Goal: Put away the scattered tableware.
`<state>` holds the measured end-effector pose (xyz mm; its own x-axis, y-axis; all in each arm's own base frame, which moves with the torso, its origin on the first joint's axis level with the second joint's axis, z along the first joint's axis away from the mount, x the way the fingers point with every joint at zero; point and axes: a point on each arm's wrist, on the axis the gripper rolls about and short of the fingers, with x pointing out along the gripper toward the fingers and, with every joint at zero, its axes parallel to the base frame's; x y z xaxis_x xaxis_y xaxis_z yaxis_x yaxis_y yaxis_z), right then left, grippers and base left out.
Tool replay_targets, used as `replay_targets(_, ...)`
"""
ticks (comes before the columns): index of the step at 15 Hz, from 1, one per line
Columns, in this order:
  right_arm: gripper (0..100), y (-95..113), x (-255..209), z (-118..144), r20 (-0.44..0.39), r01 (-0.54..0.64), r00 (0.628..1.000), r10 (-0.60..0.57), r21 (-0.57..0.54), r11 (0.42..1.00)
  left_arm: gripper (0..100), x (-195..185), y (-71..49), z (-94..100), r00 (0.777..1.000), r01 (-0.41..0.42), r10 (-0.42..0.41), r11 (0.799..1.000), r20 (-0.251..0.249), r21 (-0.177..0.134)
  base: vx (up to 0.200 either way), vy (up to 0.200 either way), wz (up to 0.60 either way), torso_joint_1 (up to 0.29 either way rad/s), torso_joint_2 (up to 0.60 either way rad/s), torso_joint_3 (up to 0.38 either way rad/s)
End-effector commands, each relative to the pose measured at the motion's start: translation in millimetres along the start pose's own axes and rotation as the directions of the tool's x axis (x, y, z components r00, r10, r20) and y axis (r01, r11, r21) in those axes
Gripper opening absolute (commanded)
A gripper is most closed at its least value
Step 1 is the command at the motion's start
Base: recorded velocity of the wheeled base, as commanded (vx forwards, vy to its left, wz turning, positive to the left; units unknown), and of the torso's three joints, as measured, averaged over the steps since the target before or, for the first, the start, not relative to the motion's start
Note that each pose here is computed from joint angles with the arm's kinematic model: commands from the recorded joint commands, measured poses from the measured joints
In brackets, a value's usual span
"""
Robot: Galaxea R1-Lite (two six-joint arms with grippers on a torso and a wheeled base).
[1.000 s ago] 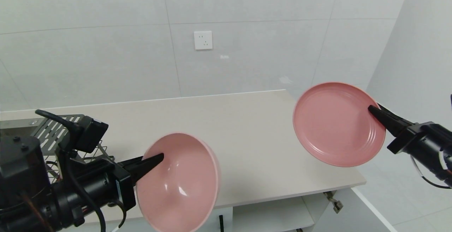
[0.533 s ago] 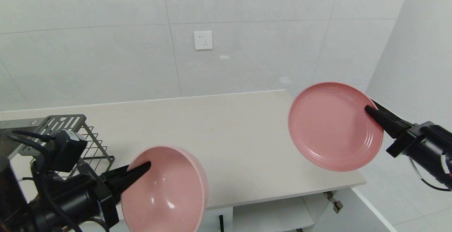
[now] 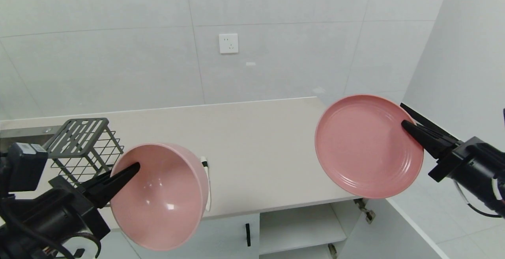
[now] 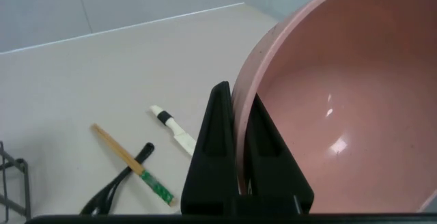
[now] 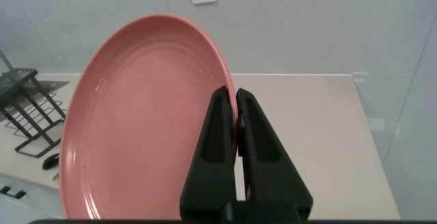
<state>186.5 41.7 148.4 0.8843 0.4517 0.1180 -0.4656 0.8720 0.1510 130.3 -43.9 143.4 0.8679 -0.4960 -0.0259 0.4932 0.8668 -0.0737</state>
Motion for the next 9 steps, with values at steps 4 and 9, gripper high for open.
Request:
replay_targets(4, 0, -1.6, -0.7, -6.2, -0.031, 0.007, 1.000, -0.008, -0.031, 0.999, 0, -1.0, -2.1, -2.4, 1.000, 0.012, -0.012, 1.000, -0.011, -0.002, -0.100, 0.000, 0.00, -0.001, 0.00, 0.000)
replay_targets(9, 0, -1.2, -3.1, -10.1, -0.051, 0.007, 0.999, -0.009, -0.036, 0.999, 0, -3.7, -2.6, -4.1, 1.000, 0.014, -0.014, 1.000, -0.010, 0.000, -0.160, 0.000, 0.00, 0.015, 0.01, -0.001)
